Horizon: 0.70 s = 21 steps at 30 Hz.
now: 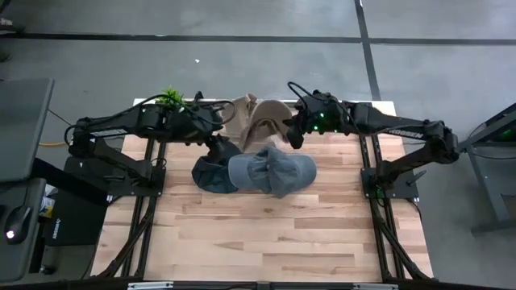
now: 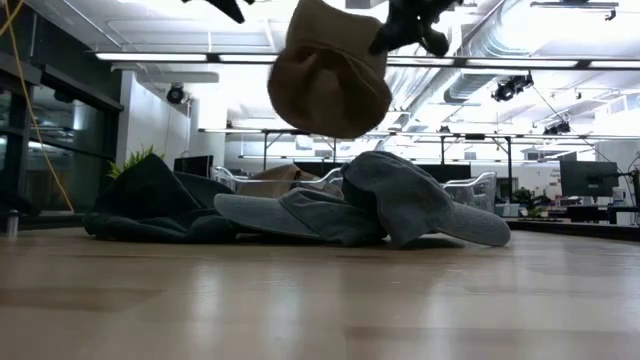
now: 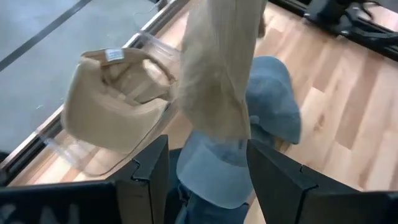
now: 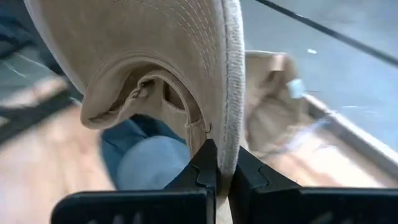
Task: Pick & Place hat
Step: Put the brown cap into the left transparent bin
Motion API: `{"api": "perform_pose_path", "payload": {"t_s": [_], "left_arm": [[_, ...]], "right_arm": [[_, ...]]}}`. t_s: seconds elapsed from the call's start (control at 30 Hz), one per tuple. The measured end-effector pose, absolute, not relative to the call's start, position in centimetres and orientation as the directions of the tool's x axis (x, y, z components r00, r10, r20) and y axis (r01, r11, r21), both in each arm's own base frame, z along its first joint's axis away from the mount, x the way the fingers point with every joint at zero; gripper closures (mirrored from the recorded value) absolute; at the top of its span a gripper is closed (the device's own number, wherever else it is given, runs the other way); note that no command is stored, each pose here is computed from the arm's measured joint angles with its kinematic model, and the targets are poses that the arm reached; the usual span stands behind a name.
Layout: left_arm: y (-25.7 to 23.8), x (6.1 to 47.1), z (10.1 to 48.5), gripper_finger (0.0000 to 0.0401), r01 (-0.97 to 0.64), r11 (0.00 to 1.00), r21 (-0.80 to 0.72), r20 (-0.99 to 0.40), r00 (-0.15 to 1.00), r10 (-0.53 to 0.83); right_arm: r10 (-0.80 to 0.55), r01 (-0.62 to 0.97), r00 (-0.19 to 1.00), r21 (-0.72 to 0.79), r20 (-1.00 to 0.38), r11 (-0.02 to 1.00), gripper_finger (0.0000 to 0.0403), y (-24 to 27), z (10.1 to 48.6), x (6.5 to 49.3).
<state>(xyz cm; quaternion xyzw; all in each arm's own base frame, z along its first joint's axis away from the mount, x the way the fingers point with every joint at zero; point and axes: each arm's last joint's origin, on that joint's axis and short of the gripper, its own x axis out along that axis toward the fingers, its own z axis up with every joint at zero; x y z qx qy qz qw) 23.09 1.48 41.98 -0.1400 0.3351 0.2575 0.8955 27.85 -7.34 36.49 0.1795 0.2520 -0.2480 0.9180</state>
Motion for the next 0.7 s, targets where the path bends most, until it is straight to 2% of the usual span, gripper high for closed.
{"api": "perform_pose_path", "payload": {"t_s": [0.13, 0.27, 0.5, 0.7], "left_arm": [[1.7, 23.4, 41.9, 0.0227, -0.635, 0.769, -0.08, -0.65, 0.618, 0.442], [1.9, 23.4, 41.9, 0.0227, -0.684, 0.727, -0.059, -0.628, 0.592, 0.506], [2.3, 24.2, 41.4, 0.0227, -0.78, 0.625, -0.013, -0.591, 0.511, 0.625], [2.4, 25.2, 40.6, 0.0226, -0.799, 0.601, 0.023, -0.593, 0.473, 0.651]], "right_arm": [[-0.421, 0.585, 0.675, 0.093, -0.606, 0.805, 0.0397, -7.8, 38.5, 28.8], [-0.428, 0.581, 0.651, 0.048, -0.627, 0.813, 0.0397, -8.2, 39.8, 30.4], [-0.427, 0.553, 0.597, -0.037, -0.679, 0.832, 0.0397, -8.7, 39.8, 33.1], [-0.429, 0.541, 0.596, -0.056, -0.679, 0.839, 0.0397, -8.8, 40.0, 33.7]]}}
